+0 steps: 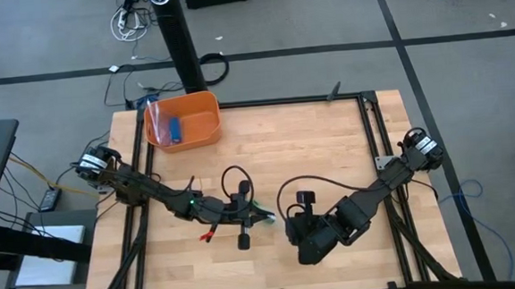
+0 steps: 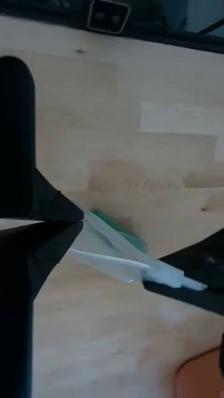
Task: Roll bandage
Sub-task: Open the transparent zip bag, then put the green bandage into the transparent zip bag
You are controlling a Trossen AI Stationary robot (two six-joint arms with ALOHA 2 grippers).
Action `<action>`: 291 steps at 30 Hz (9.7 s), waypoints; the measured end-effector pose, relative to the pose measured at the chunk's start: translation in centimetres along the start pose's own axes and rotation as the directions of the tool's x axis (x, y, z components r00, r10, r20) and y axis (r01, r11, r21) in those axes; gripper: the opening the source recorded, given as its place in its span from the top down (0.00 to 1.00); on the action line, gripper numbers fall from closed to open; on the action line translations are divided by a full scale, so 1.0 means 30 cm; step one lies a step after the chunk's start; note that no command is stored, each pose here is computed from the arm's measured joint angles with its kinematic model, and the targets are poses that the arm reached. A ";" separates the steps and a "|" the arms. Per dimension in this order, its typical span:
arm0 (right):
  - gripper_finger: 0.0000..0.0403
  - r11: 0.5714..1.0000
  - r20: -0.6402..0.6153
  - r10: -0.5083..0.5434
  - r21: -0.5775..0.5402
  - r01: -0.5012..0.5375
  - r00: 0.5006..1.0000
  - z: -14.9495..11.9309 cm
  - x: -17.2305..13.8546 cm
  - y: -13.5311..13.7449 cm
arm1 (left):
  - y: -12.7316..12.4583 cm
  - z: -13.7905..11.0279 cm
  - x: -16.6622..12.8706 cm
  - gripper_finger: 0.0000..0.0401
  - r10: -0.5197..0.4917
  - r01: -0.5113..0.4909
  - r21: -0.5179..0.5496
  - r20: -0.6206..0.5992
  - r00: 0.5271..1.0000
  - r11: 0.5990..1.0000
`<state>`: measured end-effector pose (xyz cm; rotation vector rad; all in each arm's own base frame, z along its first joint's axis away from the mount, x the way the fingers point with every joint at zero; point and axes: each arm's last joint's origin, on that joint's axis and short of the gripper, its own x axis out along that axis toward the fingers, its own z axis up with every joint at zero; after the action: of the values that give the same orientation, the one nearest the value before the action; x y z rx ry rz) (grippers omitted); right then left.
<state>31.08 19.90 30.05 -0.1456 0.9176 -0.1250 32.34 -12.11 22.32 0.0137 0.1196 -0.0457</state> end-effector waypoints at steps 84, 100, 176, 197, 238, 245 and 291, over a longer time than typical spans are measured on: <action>0.55 0.974 0.311 0.031 0.205 -0.099 0.950 -0.052 0.203 0.014 | 0.008 -0.073 -0.074 1.00 -0.106 0.122 -0.072 0.196 0.975 0.990; 0.49 0.990 0.322 -0.082 0.133 0.041 0.943 -0.083 -0.083 0.045 | 0.021 -0.109 -0.077 1.00 -0.066 0.071 -0.037 0.121 0.990 0.997; 1.00 0.991 0.514 -0.098 0.131 0.035 0.852 -0.074 0.114 -0.063 | 0.050 -0.056 -0.079 1.00 -0.108 0.117 -0.022 0.240 0.965 0.993; 1.00 0.989 0.497 -0.104 0.144 0.036 0.862 -0.063 0.136 -0.100 | 0.052 -0.072 -0.075 1.00 -0.107 0.112 -0.015 0.190 0.976 0.994; 0.40 0.962 0.456 -0.200 0.257 0.086 0.867 -0.226 -0.075 0.013 | 0.137 -0.122 -0.058 1.00 0.281 -0.281 0.279 0.041 0.959 0.918; 0.39 0.959 0.434 -0.187 0.277 0.067 0.881 -0.252 -0.051 0.050 | 0.141 -0.086 -0.067 1.00 0.308 -0.328 0.337 0.112 0.945 0.882; 0.94 0.887 0.202 -0.252 0.439 0.143 0.946 -0.269 0.577 0.042 | 0.212 -0.153 -0.238 1.00 0.466 -0.461 0.284 0.053 0.883 0.841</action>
<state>35.11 17.64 11.46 0.1443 0.5987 -0.4827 24.99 -5.36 18.69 0.3377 0.1240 0.4266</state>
